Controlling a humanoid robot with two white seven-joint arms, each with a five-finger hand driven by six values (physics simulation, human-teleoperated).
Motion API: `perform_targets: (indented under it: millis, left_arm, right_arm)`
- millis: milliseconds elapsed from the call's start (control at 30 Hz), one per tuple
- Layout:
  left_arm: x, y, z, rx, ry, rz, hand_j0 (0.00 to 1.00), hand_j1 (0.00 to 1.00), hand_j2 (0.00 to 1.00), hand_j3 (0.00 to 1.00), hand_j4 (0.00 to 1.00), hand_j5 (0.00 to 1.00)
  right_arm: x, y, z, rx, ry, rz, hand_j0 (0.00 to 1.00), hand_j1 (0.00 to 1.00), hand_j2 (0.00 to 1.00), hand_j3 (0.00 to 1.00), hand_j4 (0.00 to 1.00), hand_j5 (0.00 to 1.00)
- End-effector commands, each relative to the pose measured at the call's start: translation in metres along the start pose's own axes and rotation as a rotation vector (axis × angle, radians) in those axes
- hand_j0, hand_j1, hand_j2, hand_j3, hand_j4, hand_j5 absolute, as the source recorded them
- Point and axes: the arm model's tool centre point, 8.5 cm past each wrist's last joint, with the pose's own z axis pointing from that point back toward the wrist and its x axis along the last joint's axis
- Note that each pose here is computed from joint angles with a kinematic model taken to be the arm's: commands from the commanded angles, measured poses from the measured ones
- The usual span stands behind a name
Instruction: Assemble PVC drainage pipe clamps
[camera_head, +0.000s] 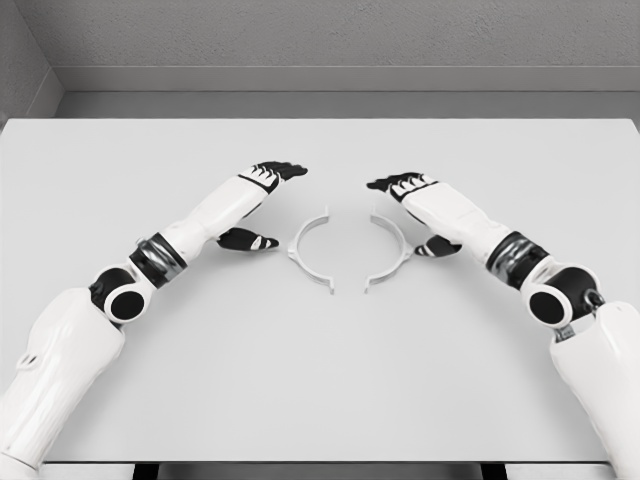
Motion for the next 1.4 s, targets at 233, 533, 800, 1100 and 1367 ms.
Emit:
perform_targets:
  millis: [233,533,800,1100,1367]
  left_arm:
    - [-0.003,-0.006,0.0,-0.008,0.01,0.014,1.0,1.0,1.0,1.0,1.0,1.0]
    - [0.004,-0.013,-0.005,-0.013,-0.004,0.02,1.0,1.0,1.0,1.0,1.0,1.0]
    - [0.011,-0.017,-0.013,-0.006,-0.018,0.032,1.0,1.0,1.0,1.0,1.0,1.0]
    - [0.014,-0.02,-0.016,-0.012,-0.024,0.025,1.0,1.0,1.0,1.0,1.0,1.0]
    - [0.018,-0.022,-0.019,-0.008,-0.032,0.031,1.0,1.0,1.0,1.0,1.0,1.0]
  right_arm:
    - [-0.02,-0.059,0.07,-0.207,0.08,0.065,1.0,1.0,1.0,1.0,1.0,1.0]
    - [-0.035,-0.06,0.121,-0.274,0.052,0.083,1.0,1.0,1.0,1.0,1.0,1.0]
    - [-0.033,-0.052,0.123,-0.262,0.038,0.078,1.0,1.0,1.0,1.0,1.0,1.0]
    - [-0.031,-0.053,0.12,-0.263,0.029,0.08,1.0,1.0,1.0,1.0,1.0,1.0]
    - [-0.031,-0.053,0.12,-0.263,0.028,0.081,1.0,1.0,1.0,1.0,1.0,1.0]
